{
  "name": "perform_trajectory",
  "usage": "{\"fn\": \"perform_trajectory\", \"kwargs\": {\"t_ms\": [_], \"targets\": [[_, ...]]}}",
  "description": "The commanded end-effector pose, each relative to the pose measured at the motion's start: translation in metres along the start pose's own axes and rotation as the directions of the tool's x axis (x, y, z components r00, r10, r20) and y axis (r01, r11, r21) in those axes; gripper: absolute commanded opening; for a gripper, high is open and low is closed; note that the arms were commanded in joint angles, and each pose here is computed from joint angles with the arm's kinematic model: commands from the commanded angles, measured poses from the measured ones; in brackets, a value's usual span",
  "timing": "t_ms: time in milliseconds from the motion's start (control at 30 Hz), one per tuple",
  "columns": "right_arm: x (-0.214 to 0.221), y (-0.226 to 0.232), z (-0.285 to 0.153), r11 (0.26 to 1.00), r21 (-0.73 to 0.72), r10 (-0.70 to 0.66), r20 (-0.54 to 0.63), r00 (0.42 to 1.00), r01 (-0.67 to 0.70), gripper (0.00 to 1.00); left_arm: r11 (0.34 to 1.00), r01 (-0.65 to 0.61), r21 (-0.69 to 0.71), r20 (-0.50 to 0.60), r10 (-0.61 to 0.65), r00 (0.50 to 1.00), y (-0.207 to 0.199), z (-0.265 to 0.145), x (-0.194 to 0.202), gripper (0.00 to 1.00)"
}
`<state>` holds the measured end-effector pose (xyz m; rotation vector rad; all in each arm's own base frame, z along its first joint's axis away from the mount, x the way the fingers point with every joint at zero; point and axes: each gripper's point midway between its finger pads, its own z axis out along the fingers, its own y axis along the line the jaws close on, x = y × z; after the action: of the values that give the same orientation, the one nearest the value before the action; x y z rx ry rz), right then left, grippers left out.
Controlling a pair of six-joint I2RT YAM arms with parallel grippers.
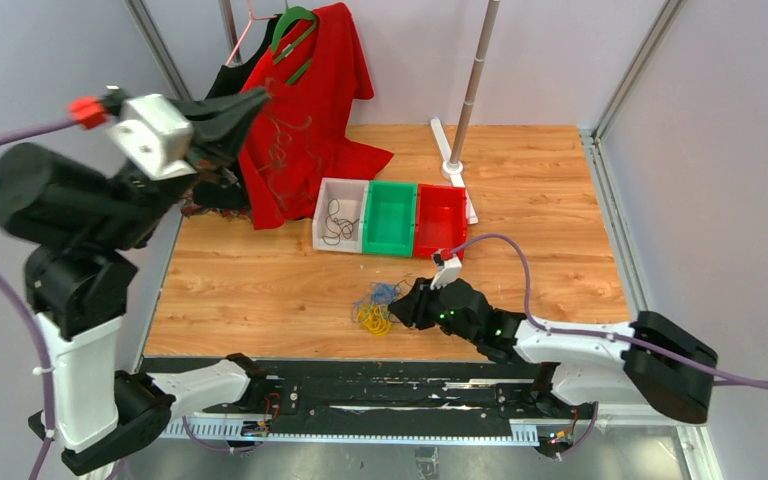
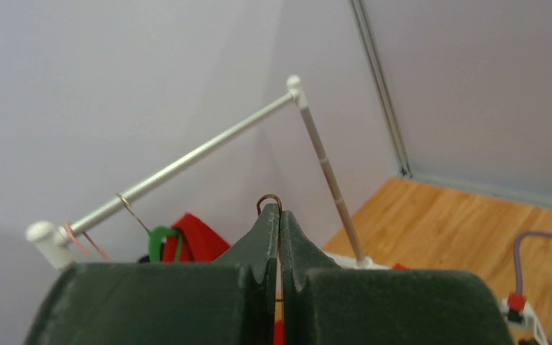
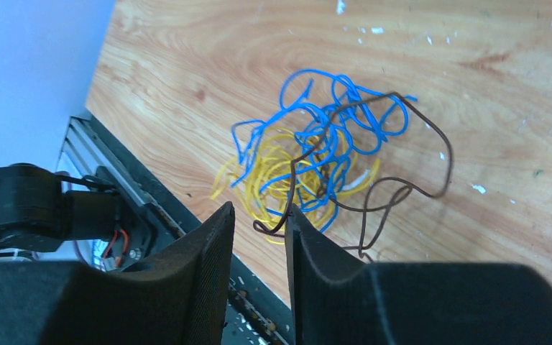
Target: Untangle the cables
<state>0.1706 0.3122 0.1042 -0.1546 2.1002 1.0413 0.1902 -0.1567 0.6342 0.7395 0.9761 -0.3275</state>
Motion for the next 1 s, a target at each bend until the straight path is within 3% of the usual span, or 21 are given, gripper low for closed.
{"fn": "perform_trajectory", "kwargs": {"t_ms": [0, 500, 967], "targets": [[-0.024, 0.006, -0.016, 0.998, 0.024, -0.052, 0.054, 0.997, 0.051, 0.27, 1.000, -0.006, 0.021, -0.184, 0.010, 0.983, -0.016, 0.007, 0.075, 0.00], [-0.057, -0.004, -0.045, 0.991, 0.104, -0.103, 0.166, 0.981, 0.086, 0.01, 0.994, -0.091, 0.068, -0.483, 0.112, 0.868, -0.040, 0.035, 0.241, 0.00], [-0.064, -0.009, -0.052, 0.983, 0.140, -0.144, 0.179, 0.973, 0.120, 0.01, 0.995, -0.087, 0.050, -0.622, 0.099, 0.777, -0.018, 0.057, 0.353, 0.00]]}}
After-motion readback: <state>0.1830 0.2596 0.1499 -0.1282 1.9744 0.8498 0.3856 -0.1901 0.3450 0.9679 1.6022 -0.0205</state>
